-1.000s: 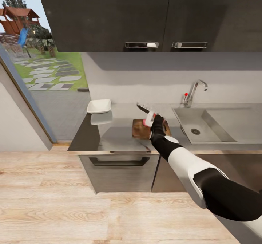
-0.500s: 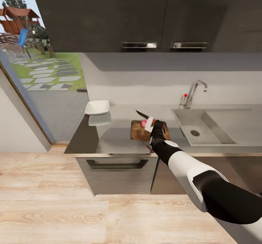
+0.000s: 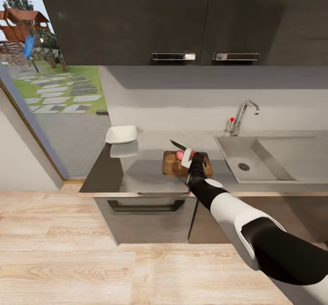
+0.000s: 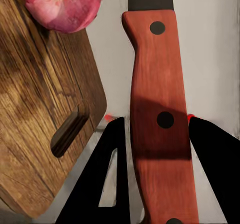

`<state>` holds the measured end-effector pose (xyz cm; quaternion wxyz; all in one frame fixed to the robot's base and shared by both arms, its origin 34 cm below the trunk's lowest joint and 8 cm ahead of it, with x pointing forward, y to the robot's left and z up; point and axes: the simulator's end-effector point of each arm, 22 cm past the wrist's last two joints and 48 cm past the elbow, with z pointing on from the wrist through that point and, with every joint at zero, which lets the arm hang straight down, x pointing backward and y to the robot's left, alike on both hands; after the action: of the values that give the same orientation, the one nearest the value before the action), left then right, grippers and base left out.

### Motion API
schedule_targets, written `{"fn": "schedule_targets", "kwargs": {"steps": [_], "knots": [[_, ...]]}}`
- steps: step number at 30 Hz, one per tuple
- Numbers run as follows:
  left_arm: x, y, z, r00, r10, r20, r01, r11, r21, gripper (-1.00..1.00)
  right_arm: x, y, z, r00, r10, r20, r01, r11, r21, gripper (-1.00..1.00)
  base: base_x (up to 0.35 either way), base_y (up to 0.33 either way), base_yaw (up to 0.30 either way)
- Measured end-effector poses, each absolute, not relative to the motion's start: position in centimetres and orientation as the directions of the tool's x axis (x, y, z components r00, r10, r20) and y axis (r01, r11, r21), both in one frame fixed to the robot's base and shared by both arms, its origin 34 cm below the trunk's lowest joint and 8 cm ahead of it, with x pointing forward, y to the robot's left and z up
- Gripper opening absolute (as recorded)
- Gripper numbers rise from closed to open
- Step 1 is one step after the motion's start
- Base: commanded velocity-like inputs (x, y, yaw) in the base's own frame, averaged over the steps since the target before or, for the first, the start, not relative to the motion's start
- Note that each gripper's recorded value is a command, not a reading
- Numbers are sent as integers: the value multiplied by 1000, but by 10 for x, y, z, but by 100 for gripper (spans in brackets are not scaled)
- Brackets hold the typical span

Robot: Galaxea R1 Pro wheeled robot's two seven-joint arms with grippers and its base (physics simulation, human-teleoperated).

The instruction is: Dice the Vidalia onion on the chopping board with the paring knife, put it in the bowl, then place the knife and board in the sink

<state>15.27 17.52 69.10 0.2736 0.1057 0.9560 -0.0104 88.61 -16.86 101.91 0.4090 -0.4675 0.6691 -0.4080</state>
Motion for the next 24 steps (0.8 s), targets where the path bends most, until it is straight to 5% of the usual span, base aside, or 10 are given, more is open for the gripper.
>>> {"fn": "schedule_targets", "kwargs": {"steps": [24], "knots": [[169, 215, 698, -794, 172, -583, 152, 985, 83, 100, 883, -159, 1032, -157, -987, -19, -212, 52, -976, -100, 0, 0, 0]]}}
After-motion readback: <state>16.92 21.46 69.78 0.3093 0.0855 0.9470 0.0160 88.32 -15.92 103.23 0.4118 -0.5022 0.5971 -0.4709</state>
